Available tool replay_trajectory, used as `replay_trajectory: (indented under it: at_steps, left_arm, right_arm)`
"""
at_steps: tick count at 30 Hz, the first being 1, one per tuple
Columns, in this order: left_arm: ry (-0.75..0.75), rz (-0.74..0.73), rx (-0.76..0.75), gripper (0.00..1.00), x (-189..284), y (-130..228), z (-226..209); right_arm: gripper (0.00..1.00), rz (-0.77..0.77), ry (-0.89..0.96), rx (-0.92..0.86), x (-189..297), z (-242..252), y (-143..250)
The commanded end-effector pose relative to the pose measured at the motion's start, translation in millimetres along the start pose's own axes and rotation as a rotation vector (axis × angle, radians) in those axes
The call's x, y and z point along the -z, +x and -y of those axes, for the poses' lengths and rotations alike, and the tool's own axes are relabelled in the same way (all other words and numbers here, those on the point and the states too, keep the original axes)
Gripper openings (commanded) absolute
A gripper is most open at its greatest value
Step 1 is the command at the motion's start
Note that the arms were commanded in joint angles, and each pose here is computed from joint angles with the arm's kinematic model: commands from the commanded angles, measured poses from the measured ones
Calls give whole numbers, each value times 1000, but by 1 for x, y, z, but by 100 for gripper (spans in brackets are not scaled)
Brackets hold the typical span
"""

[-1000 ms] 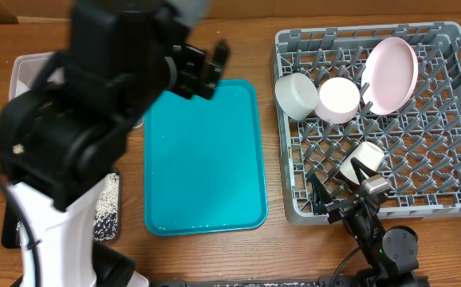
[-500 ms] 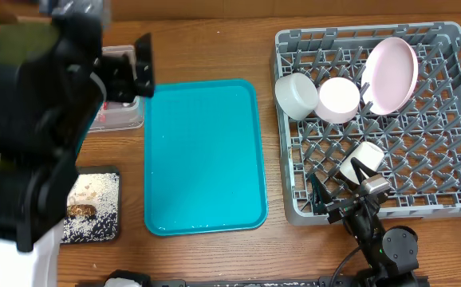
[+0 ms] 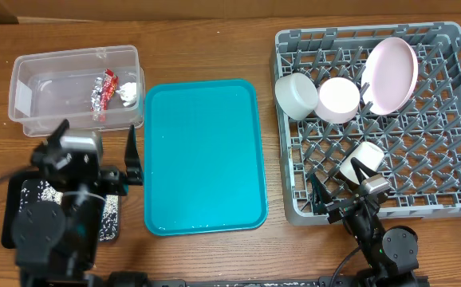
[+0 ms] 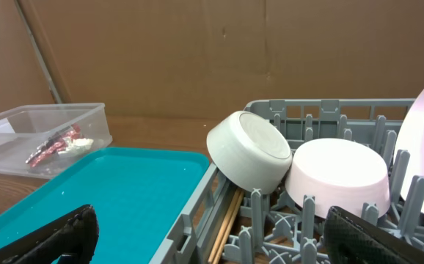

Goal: Sort waste into correct bins and load items into the dishwasher

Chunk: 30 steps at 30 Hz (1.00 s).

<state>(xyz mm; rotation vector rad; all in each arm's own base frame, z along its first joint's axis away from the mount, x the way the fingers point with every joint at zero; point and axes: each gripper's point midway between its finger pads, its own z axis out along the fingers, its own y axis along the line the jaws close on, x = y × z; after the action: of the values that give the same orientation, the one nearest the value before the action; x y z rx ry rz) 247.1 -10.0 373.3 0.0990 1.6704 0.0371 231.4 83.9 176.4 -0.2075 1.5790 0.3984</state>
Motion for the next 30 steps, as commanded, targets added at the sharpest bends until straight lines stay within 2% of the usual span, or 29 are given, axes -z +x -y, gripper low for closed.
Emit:
replay_trajectory:
  at_steps: [1, 12, 20, 26, 28, 30]
  left_arm:
    - [16, 48, -14, 100, 2, 30, 5]
    - [143, 142, -23, 100, -5, 121, 35]
    - [207, 181, -32, 100, -4, 158, 49]
    - [243, 131, -27, 100, -12, 187, 57]
    - [246, 71, -19, 100, -15, 207, 58]
    - [238, 72, -19, 100, -16, 207, 57]
  right_arm:
    - [100, 6, 3, -5, 0, 1, 1]
    - [100, 6, 3, -5, 0, 1, 1]
    - [100, 6, 3, -5, 0, 1, 1]
    - [100, 6, 3, -5, 0, 1, 1]
    - [100, 6, 3, -5, 0, 1, 1]
    - [100, 6, 3, -5, 0, 1, 1]
